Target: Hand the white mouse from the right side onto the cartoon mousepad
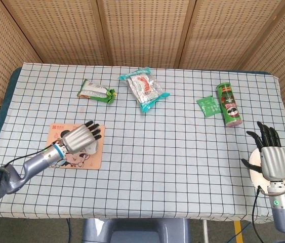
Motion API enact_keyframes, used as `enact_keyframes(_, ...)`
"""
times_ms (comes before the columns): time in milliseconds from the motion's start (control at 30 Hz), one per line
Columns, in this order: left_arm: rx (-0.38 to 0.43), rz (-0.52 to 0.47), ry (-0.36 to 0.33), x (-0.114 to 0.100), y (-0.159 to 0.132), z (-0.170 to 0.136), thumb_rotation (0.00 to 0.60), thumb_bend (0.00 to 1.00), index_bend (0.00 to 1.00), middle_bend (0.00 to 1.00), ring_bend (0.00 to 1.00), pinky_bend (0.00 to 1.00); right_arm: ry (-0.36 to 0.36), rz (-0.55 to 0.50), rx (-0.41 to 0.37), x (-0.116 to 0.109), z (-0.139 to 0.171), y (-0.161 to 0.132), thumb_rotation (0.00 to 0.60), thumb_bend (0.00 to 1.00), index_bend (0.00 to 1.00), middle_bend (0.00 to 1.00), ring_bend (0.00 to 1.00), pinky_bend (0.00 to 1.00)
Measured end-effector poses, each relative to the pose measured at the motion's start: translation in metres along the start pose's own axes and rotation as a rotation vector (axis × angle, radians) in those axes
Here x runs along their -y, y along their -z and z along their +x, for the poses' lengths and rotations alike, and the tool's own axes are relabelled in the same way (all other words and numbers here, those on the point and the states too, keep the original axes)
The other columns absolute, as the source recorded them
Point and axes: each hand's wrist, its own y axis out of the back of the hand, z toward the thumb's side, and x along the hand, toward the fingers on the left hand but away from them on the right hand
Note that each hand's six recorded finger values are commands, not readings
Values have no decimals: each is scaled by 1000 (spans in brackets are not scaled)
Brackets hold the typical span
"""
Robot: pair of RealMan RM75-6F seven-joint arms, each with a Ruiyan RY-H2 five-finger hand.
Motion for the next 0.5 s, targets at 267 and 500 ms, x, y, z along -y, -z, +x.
enact_keyframes(267, -44, 46, 53, 26, 35, -43, 600, 180, 564, 315, 174, 233, -4, 24, -9, 4, 1, -3, 600, 181, 248, 74, 0, 28)
enact_keyframes(500, -13, 79, 69, 41, 33, -52, 600, 180, 565, 315, 174, 231, -1, 31, -7, 4, 1, -2, 600, 181, 247, 74, 0, 29)
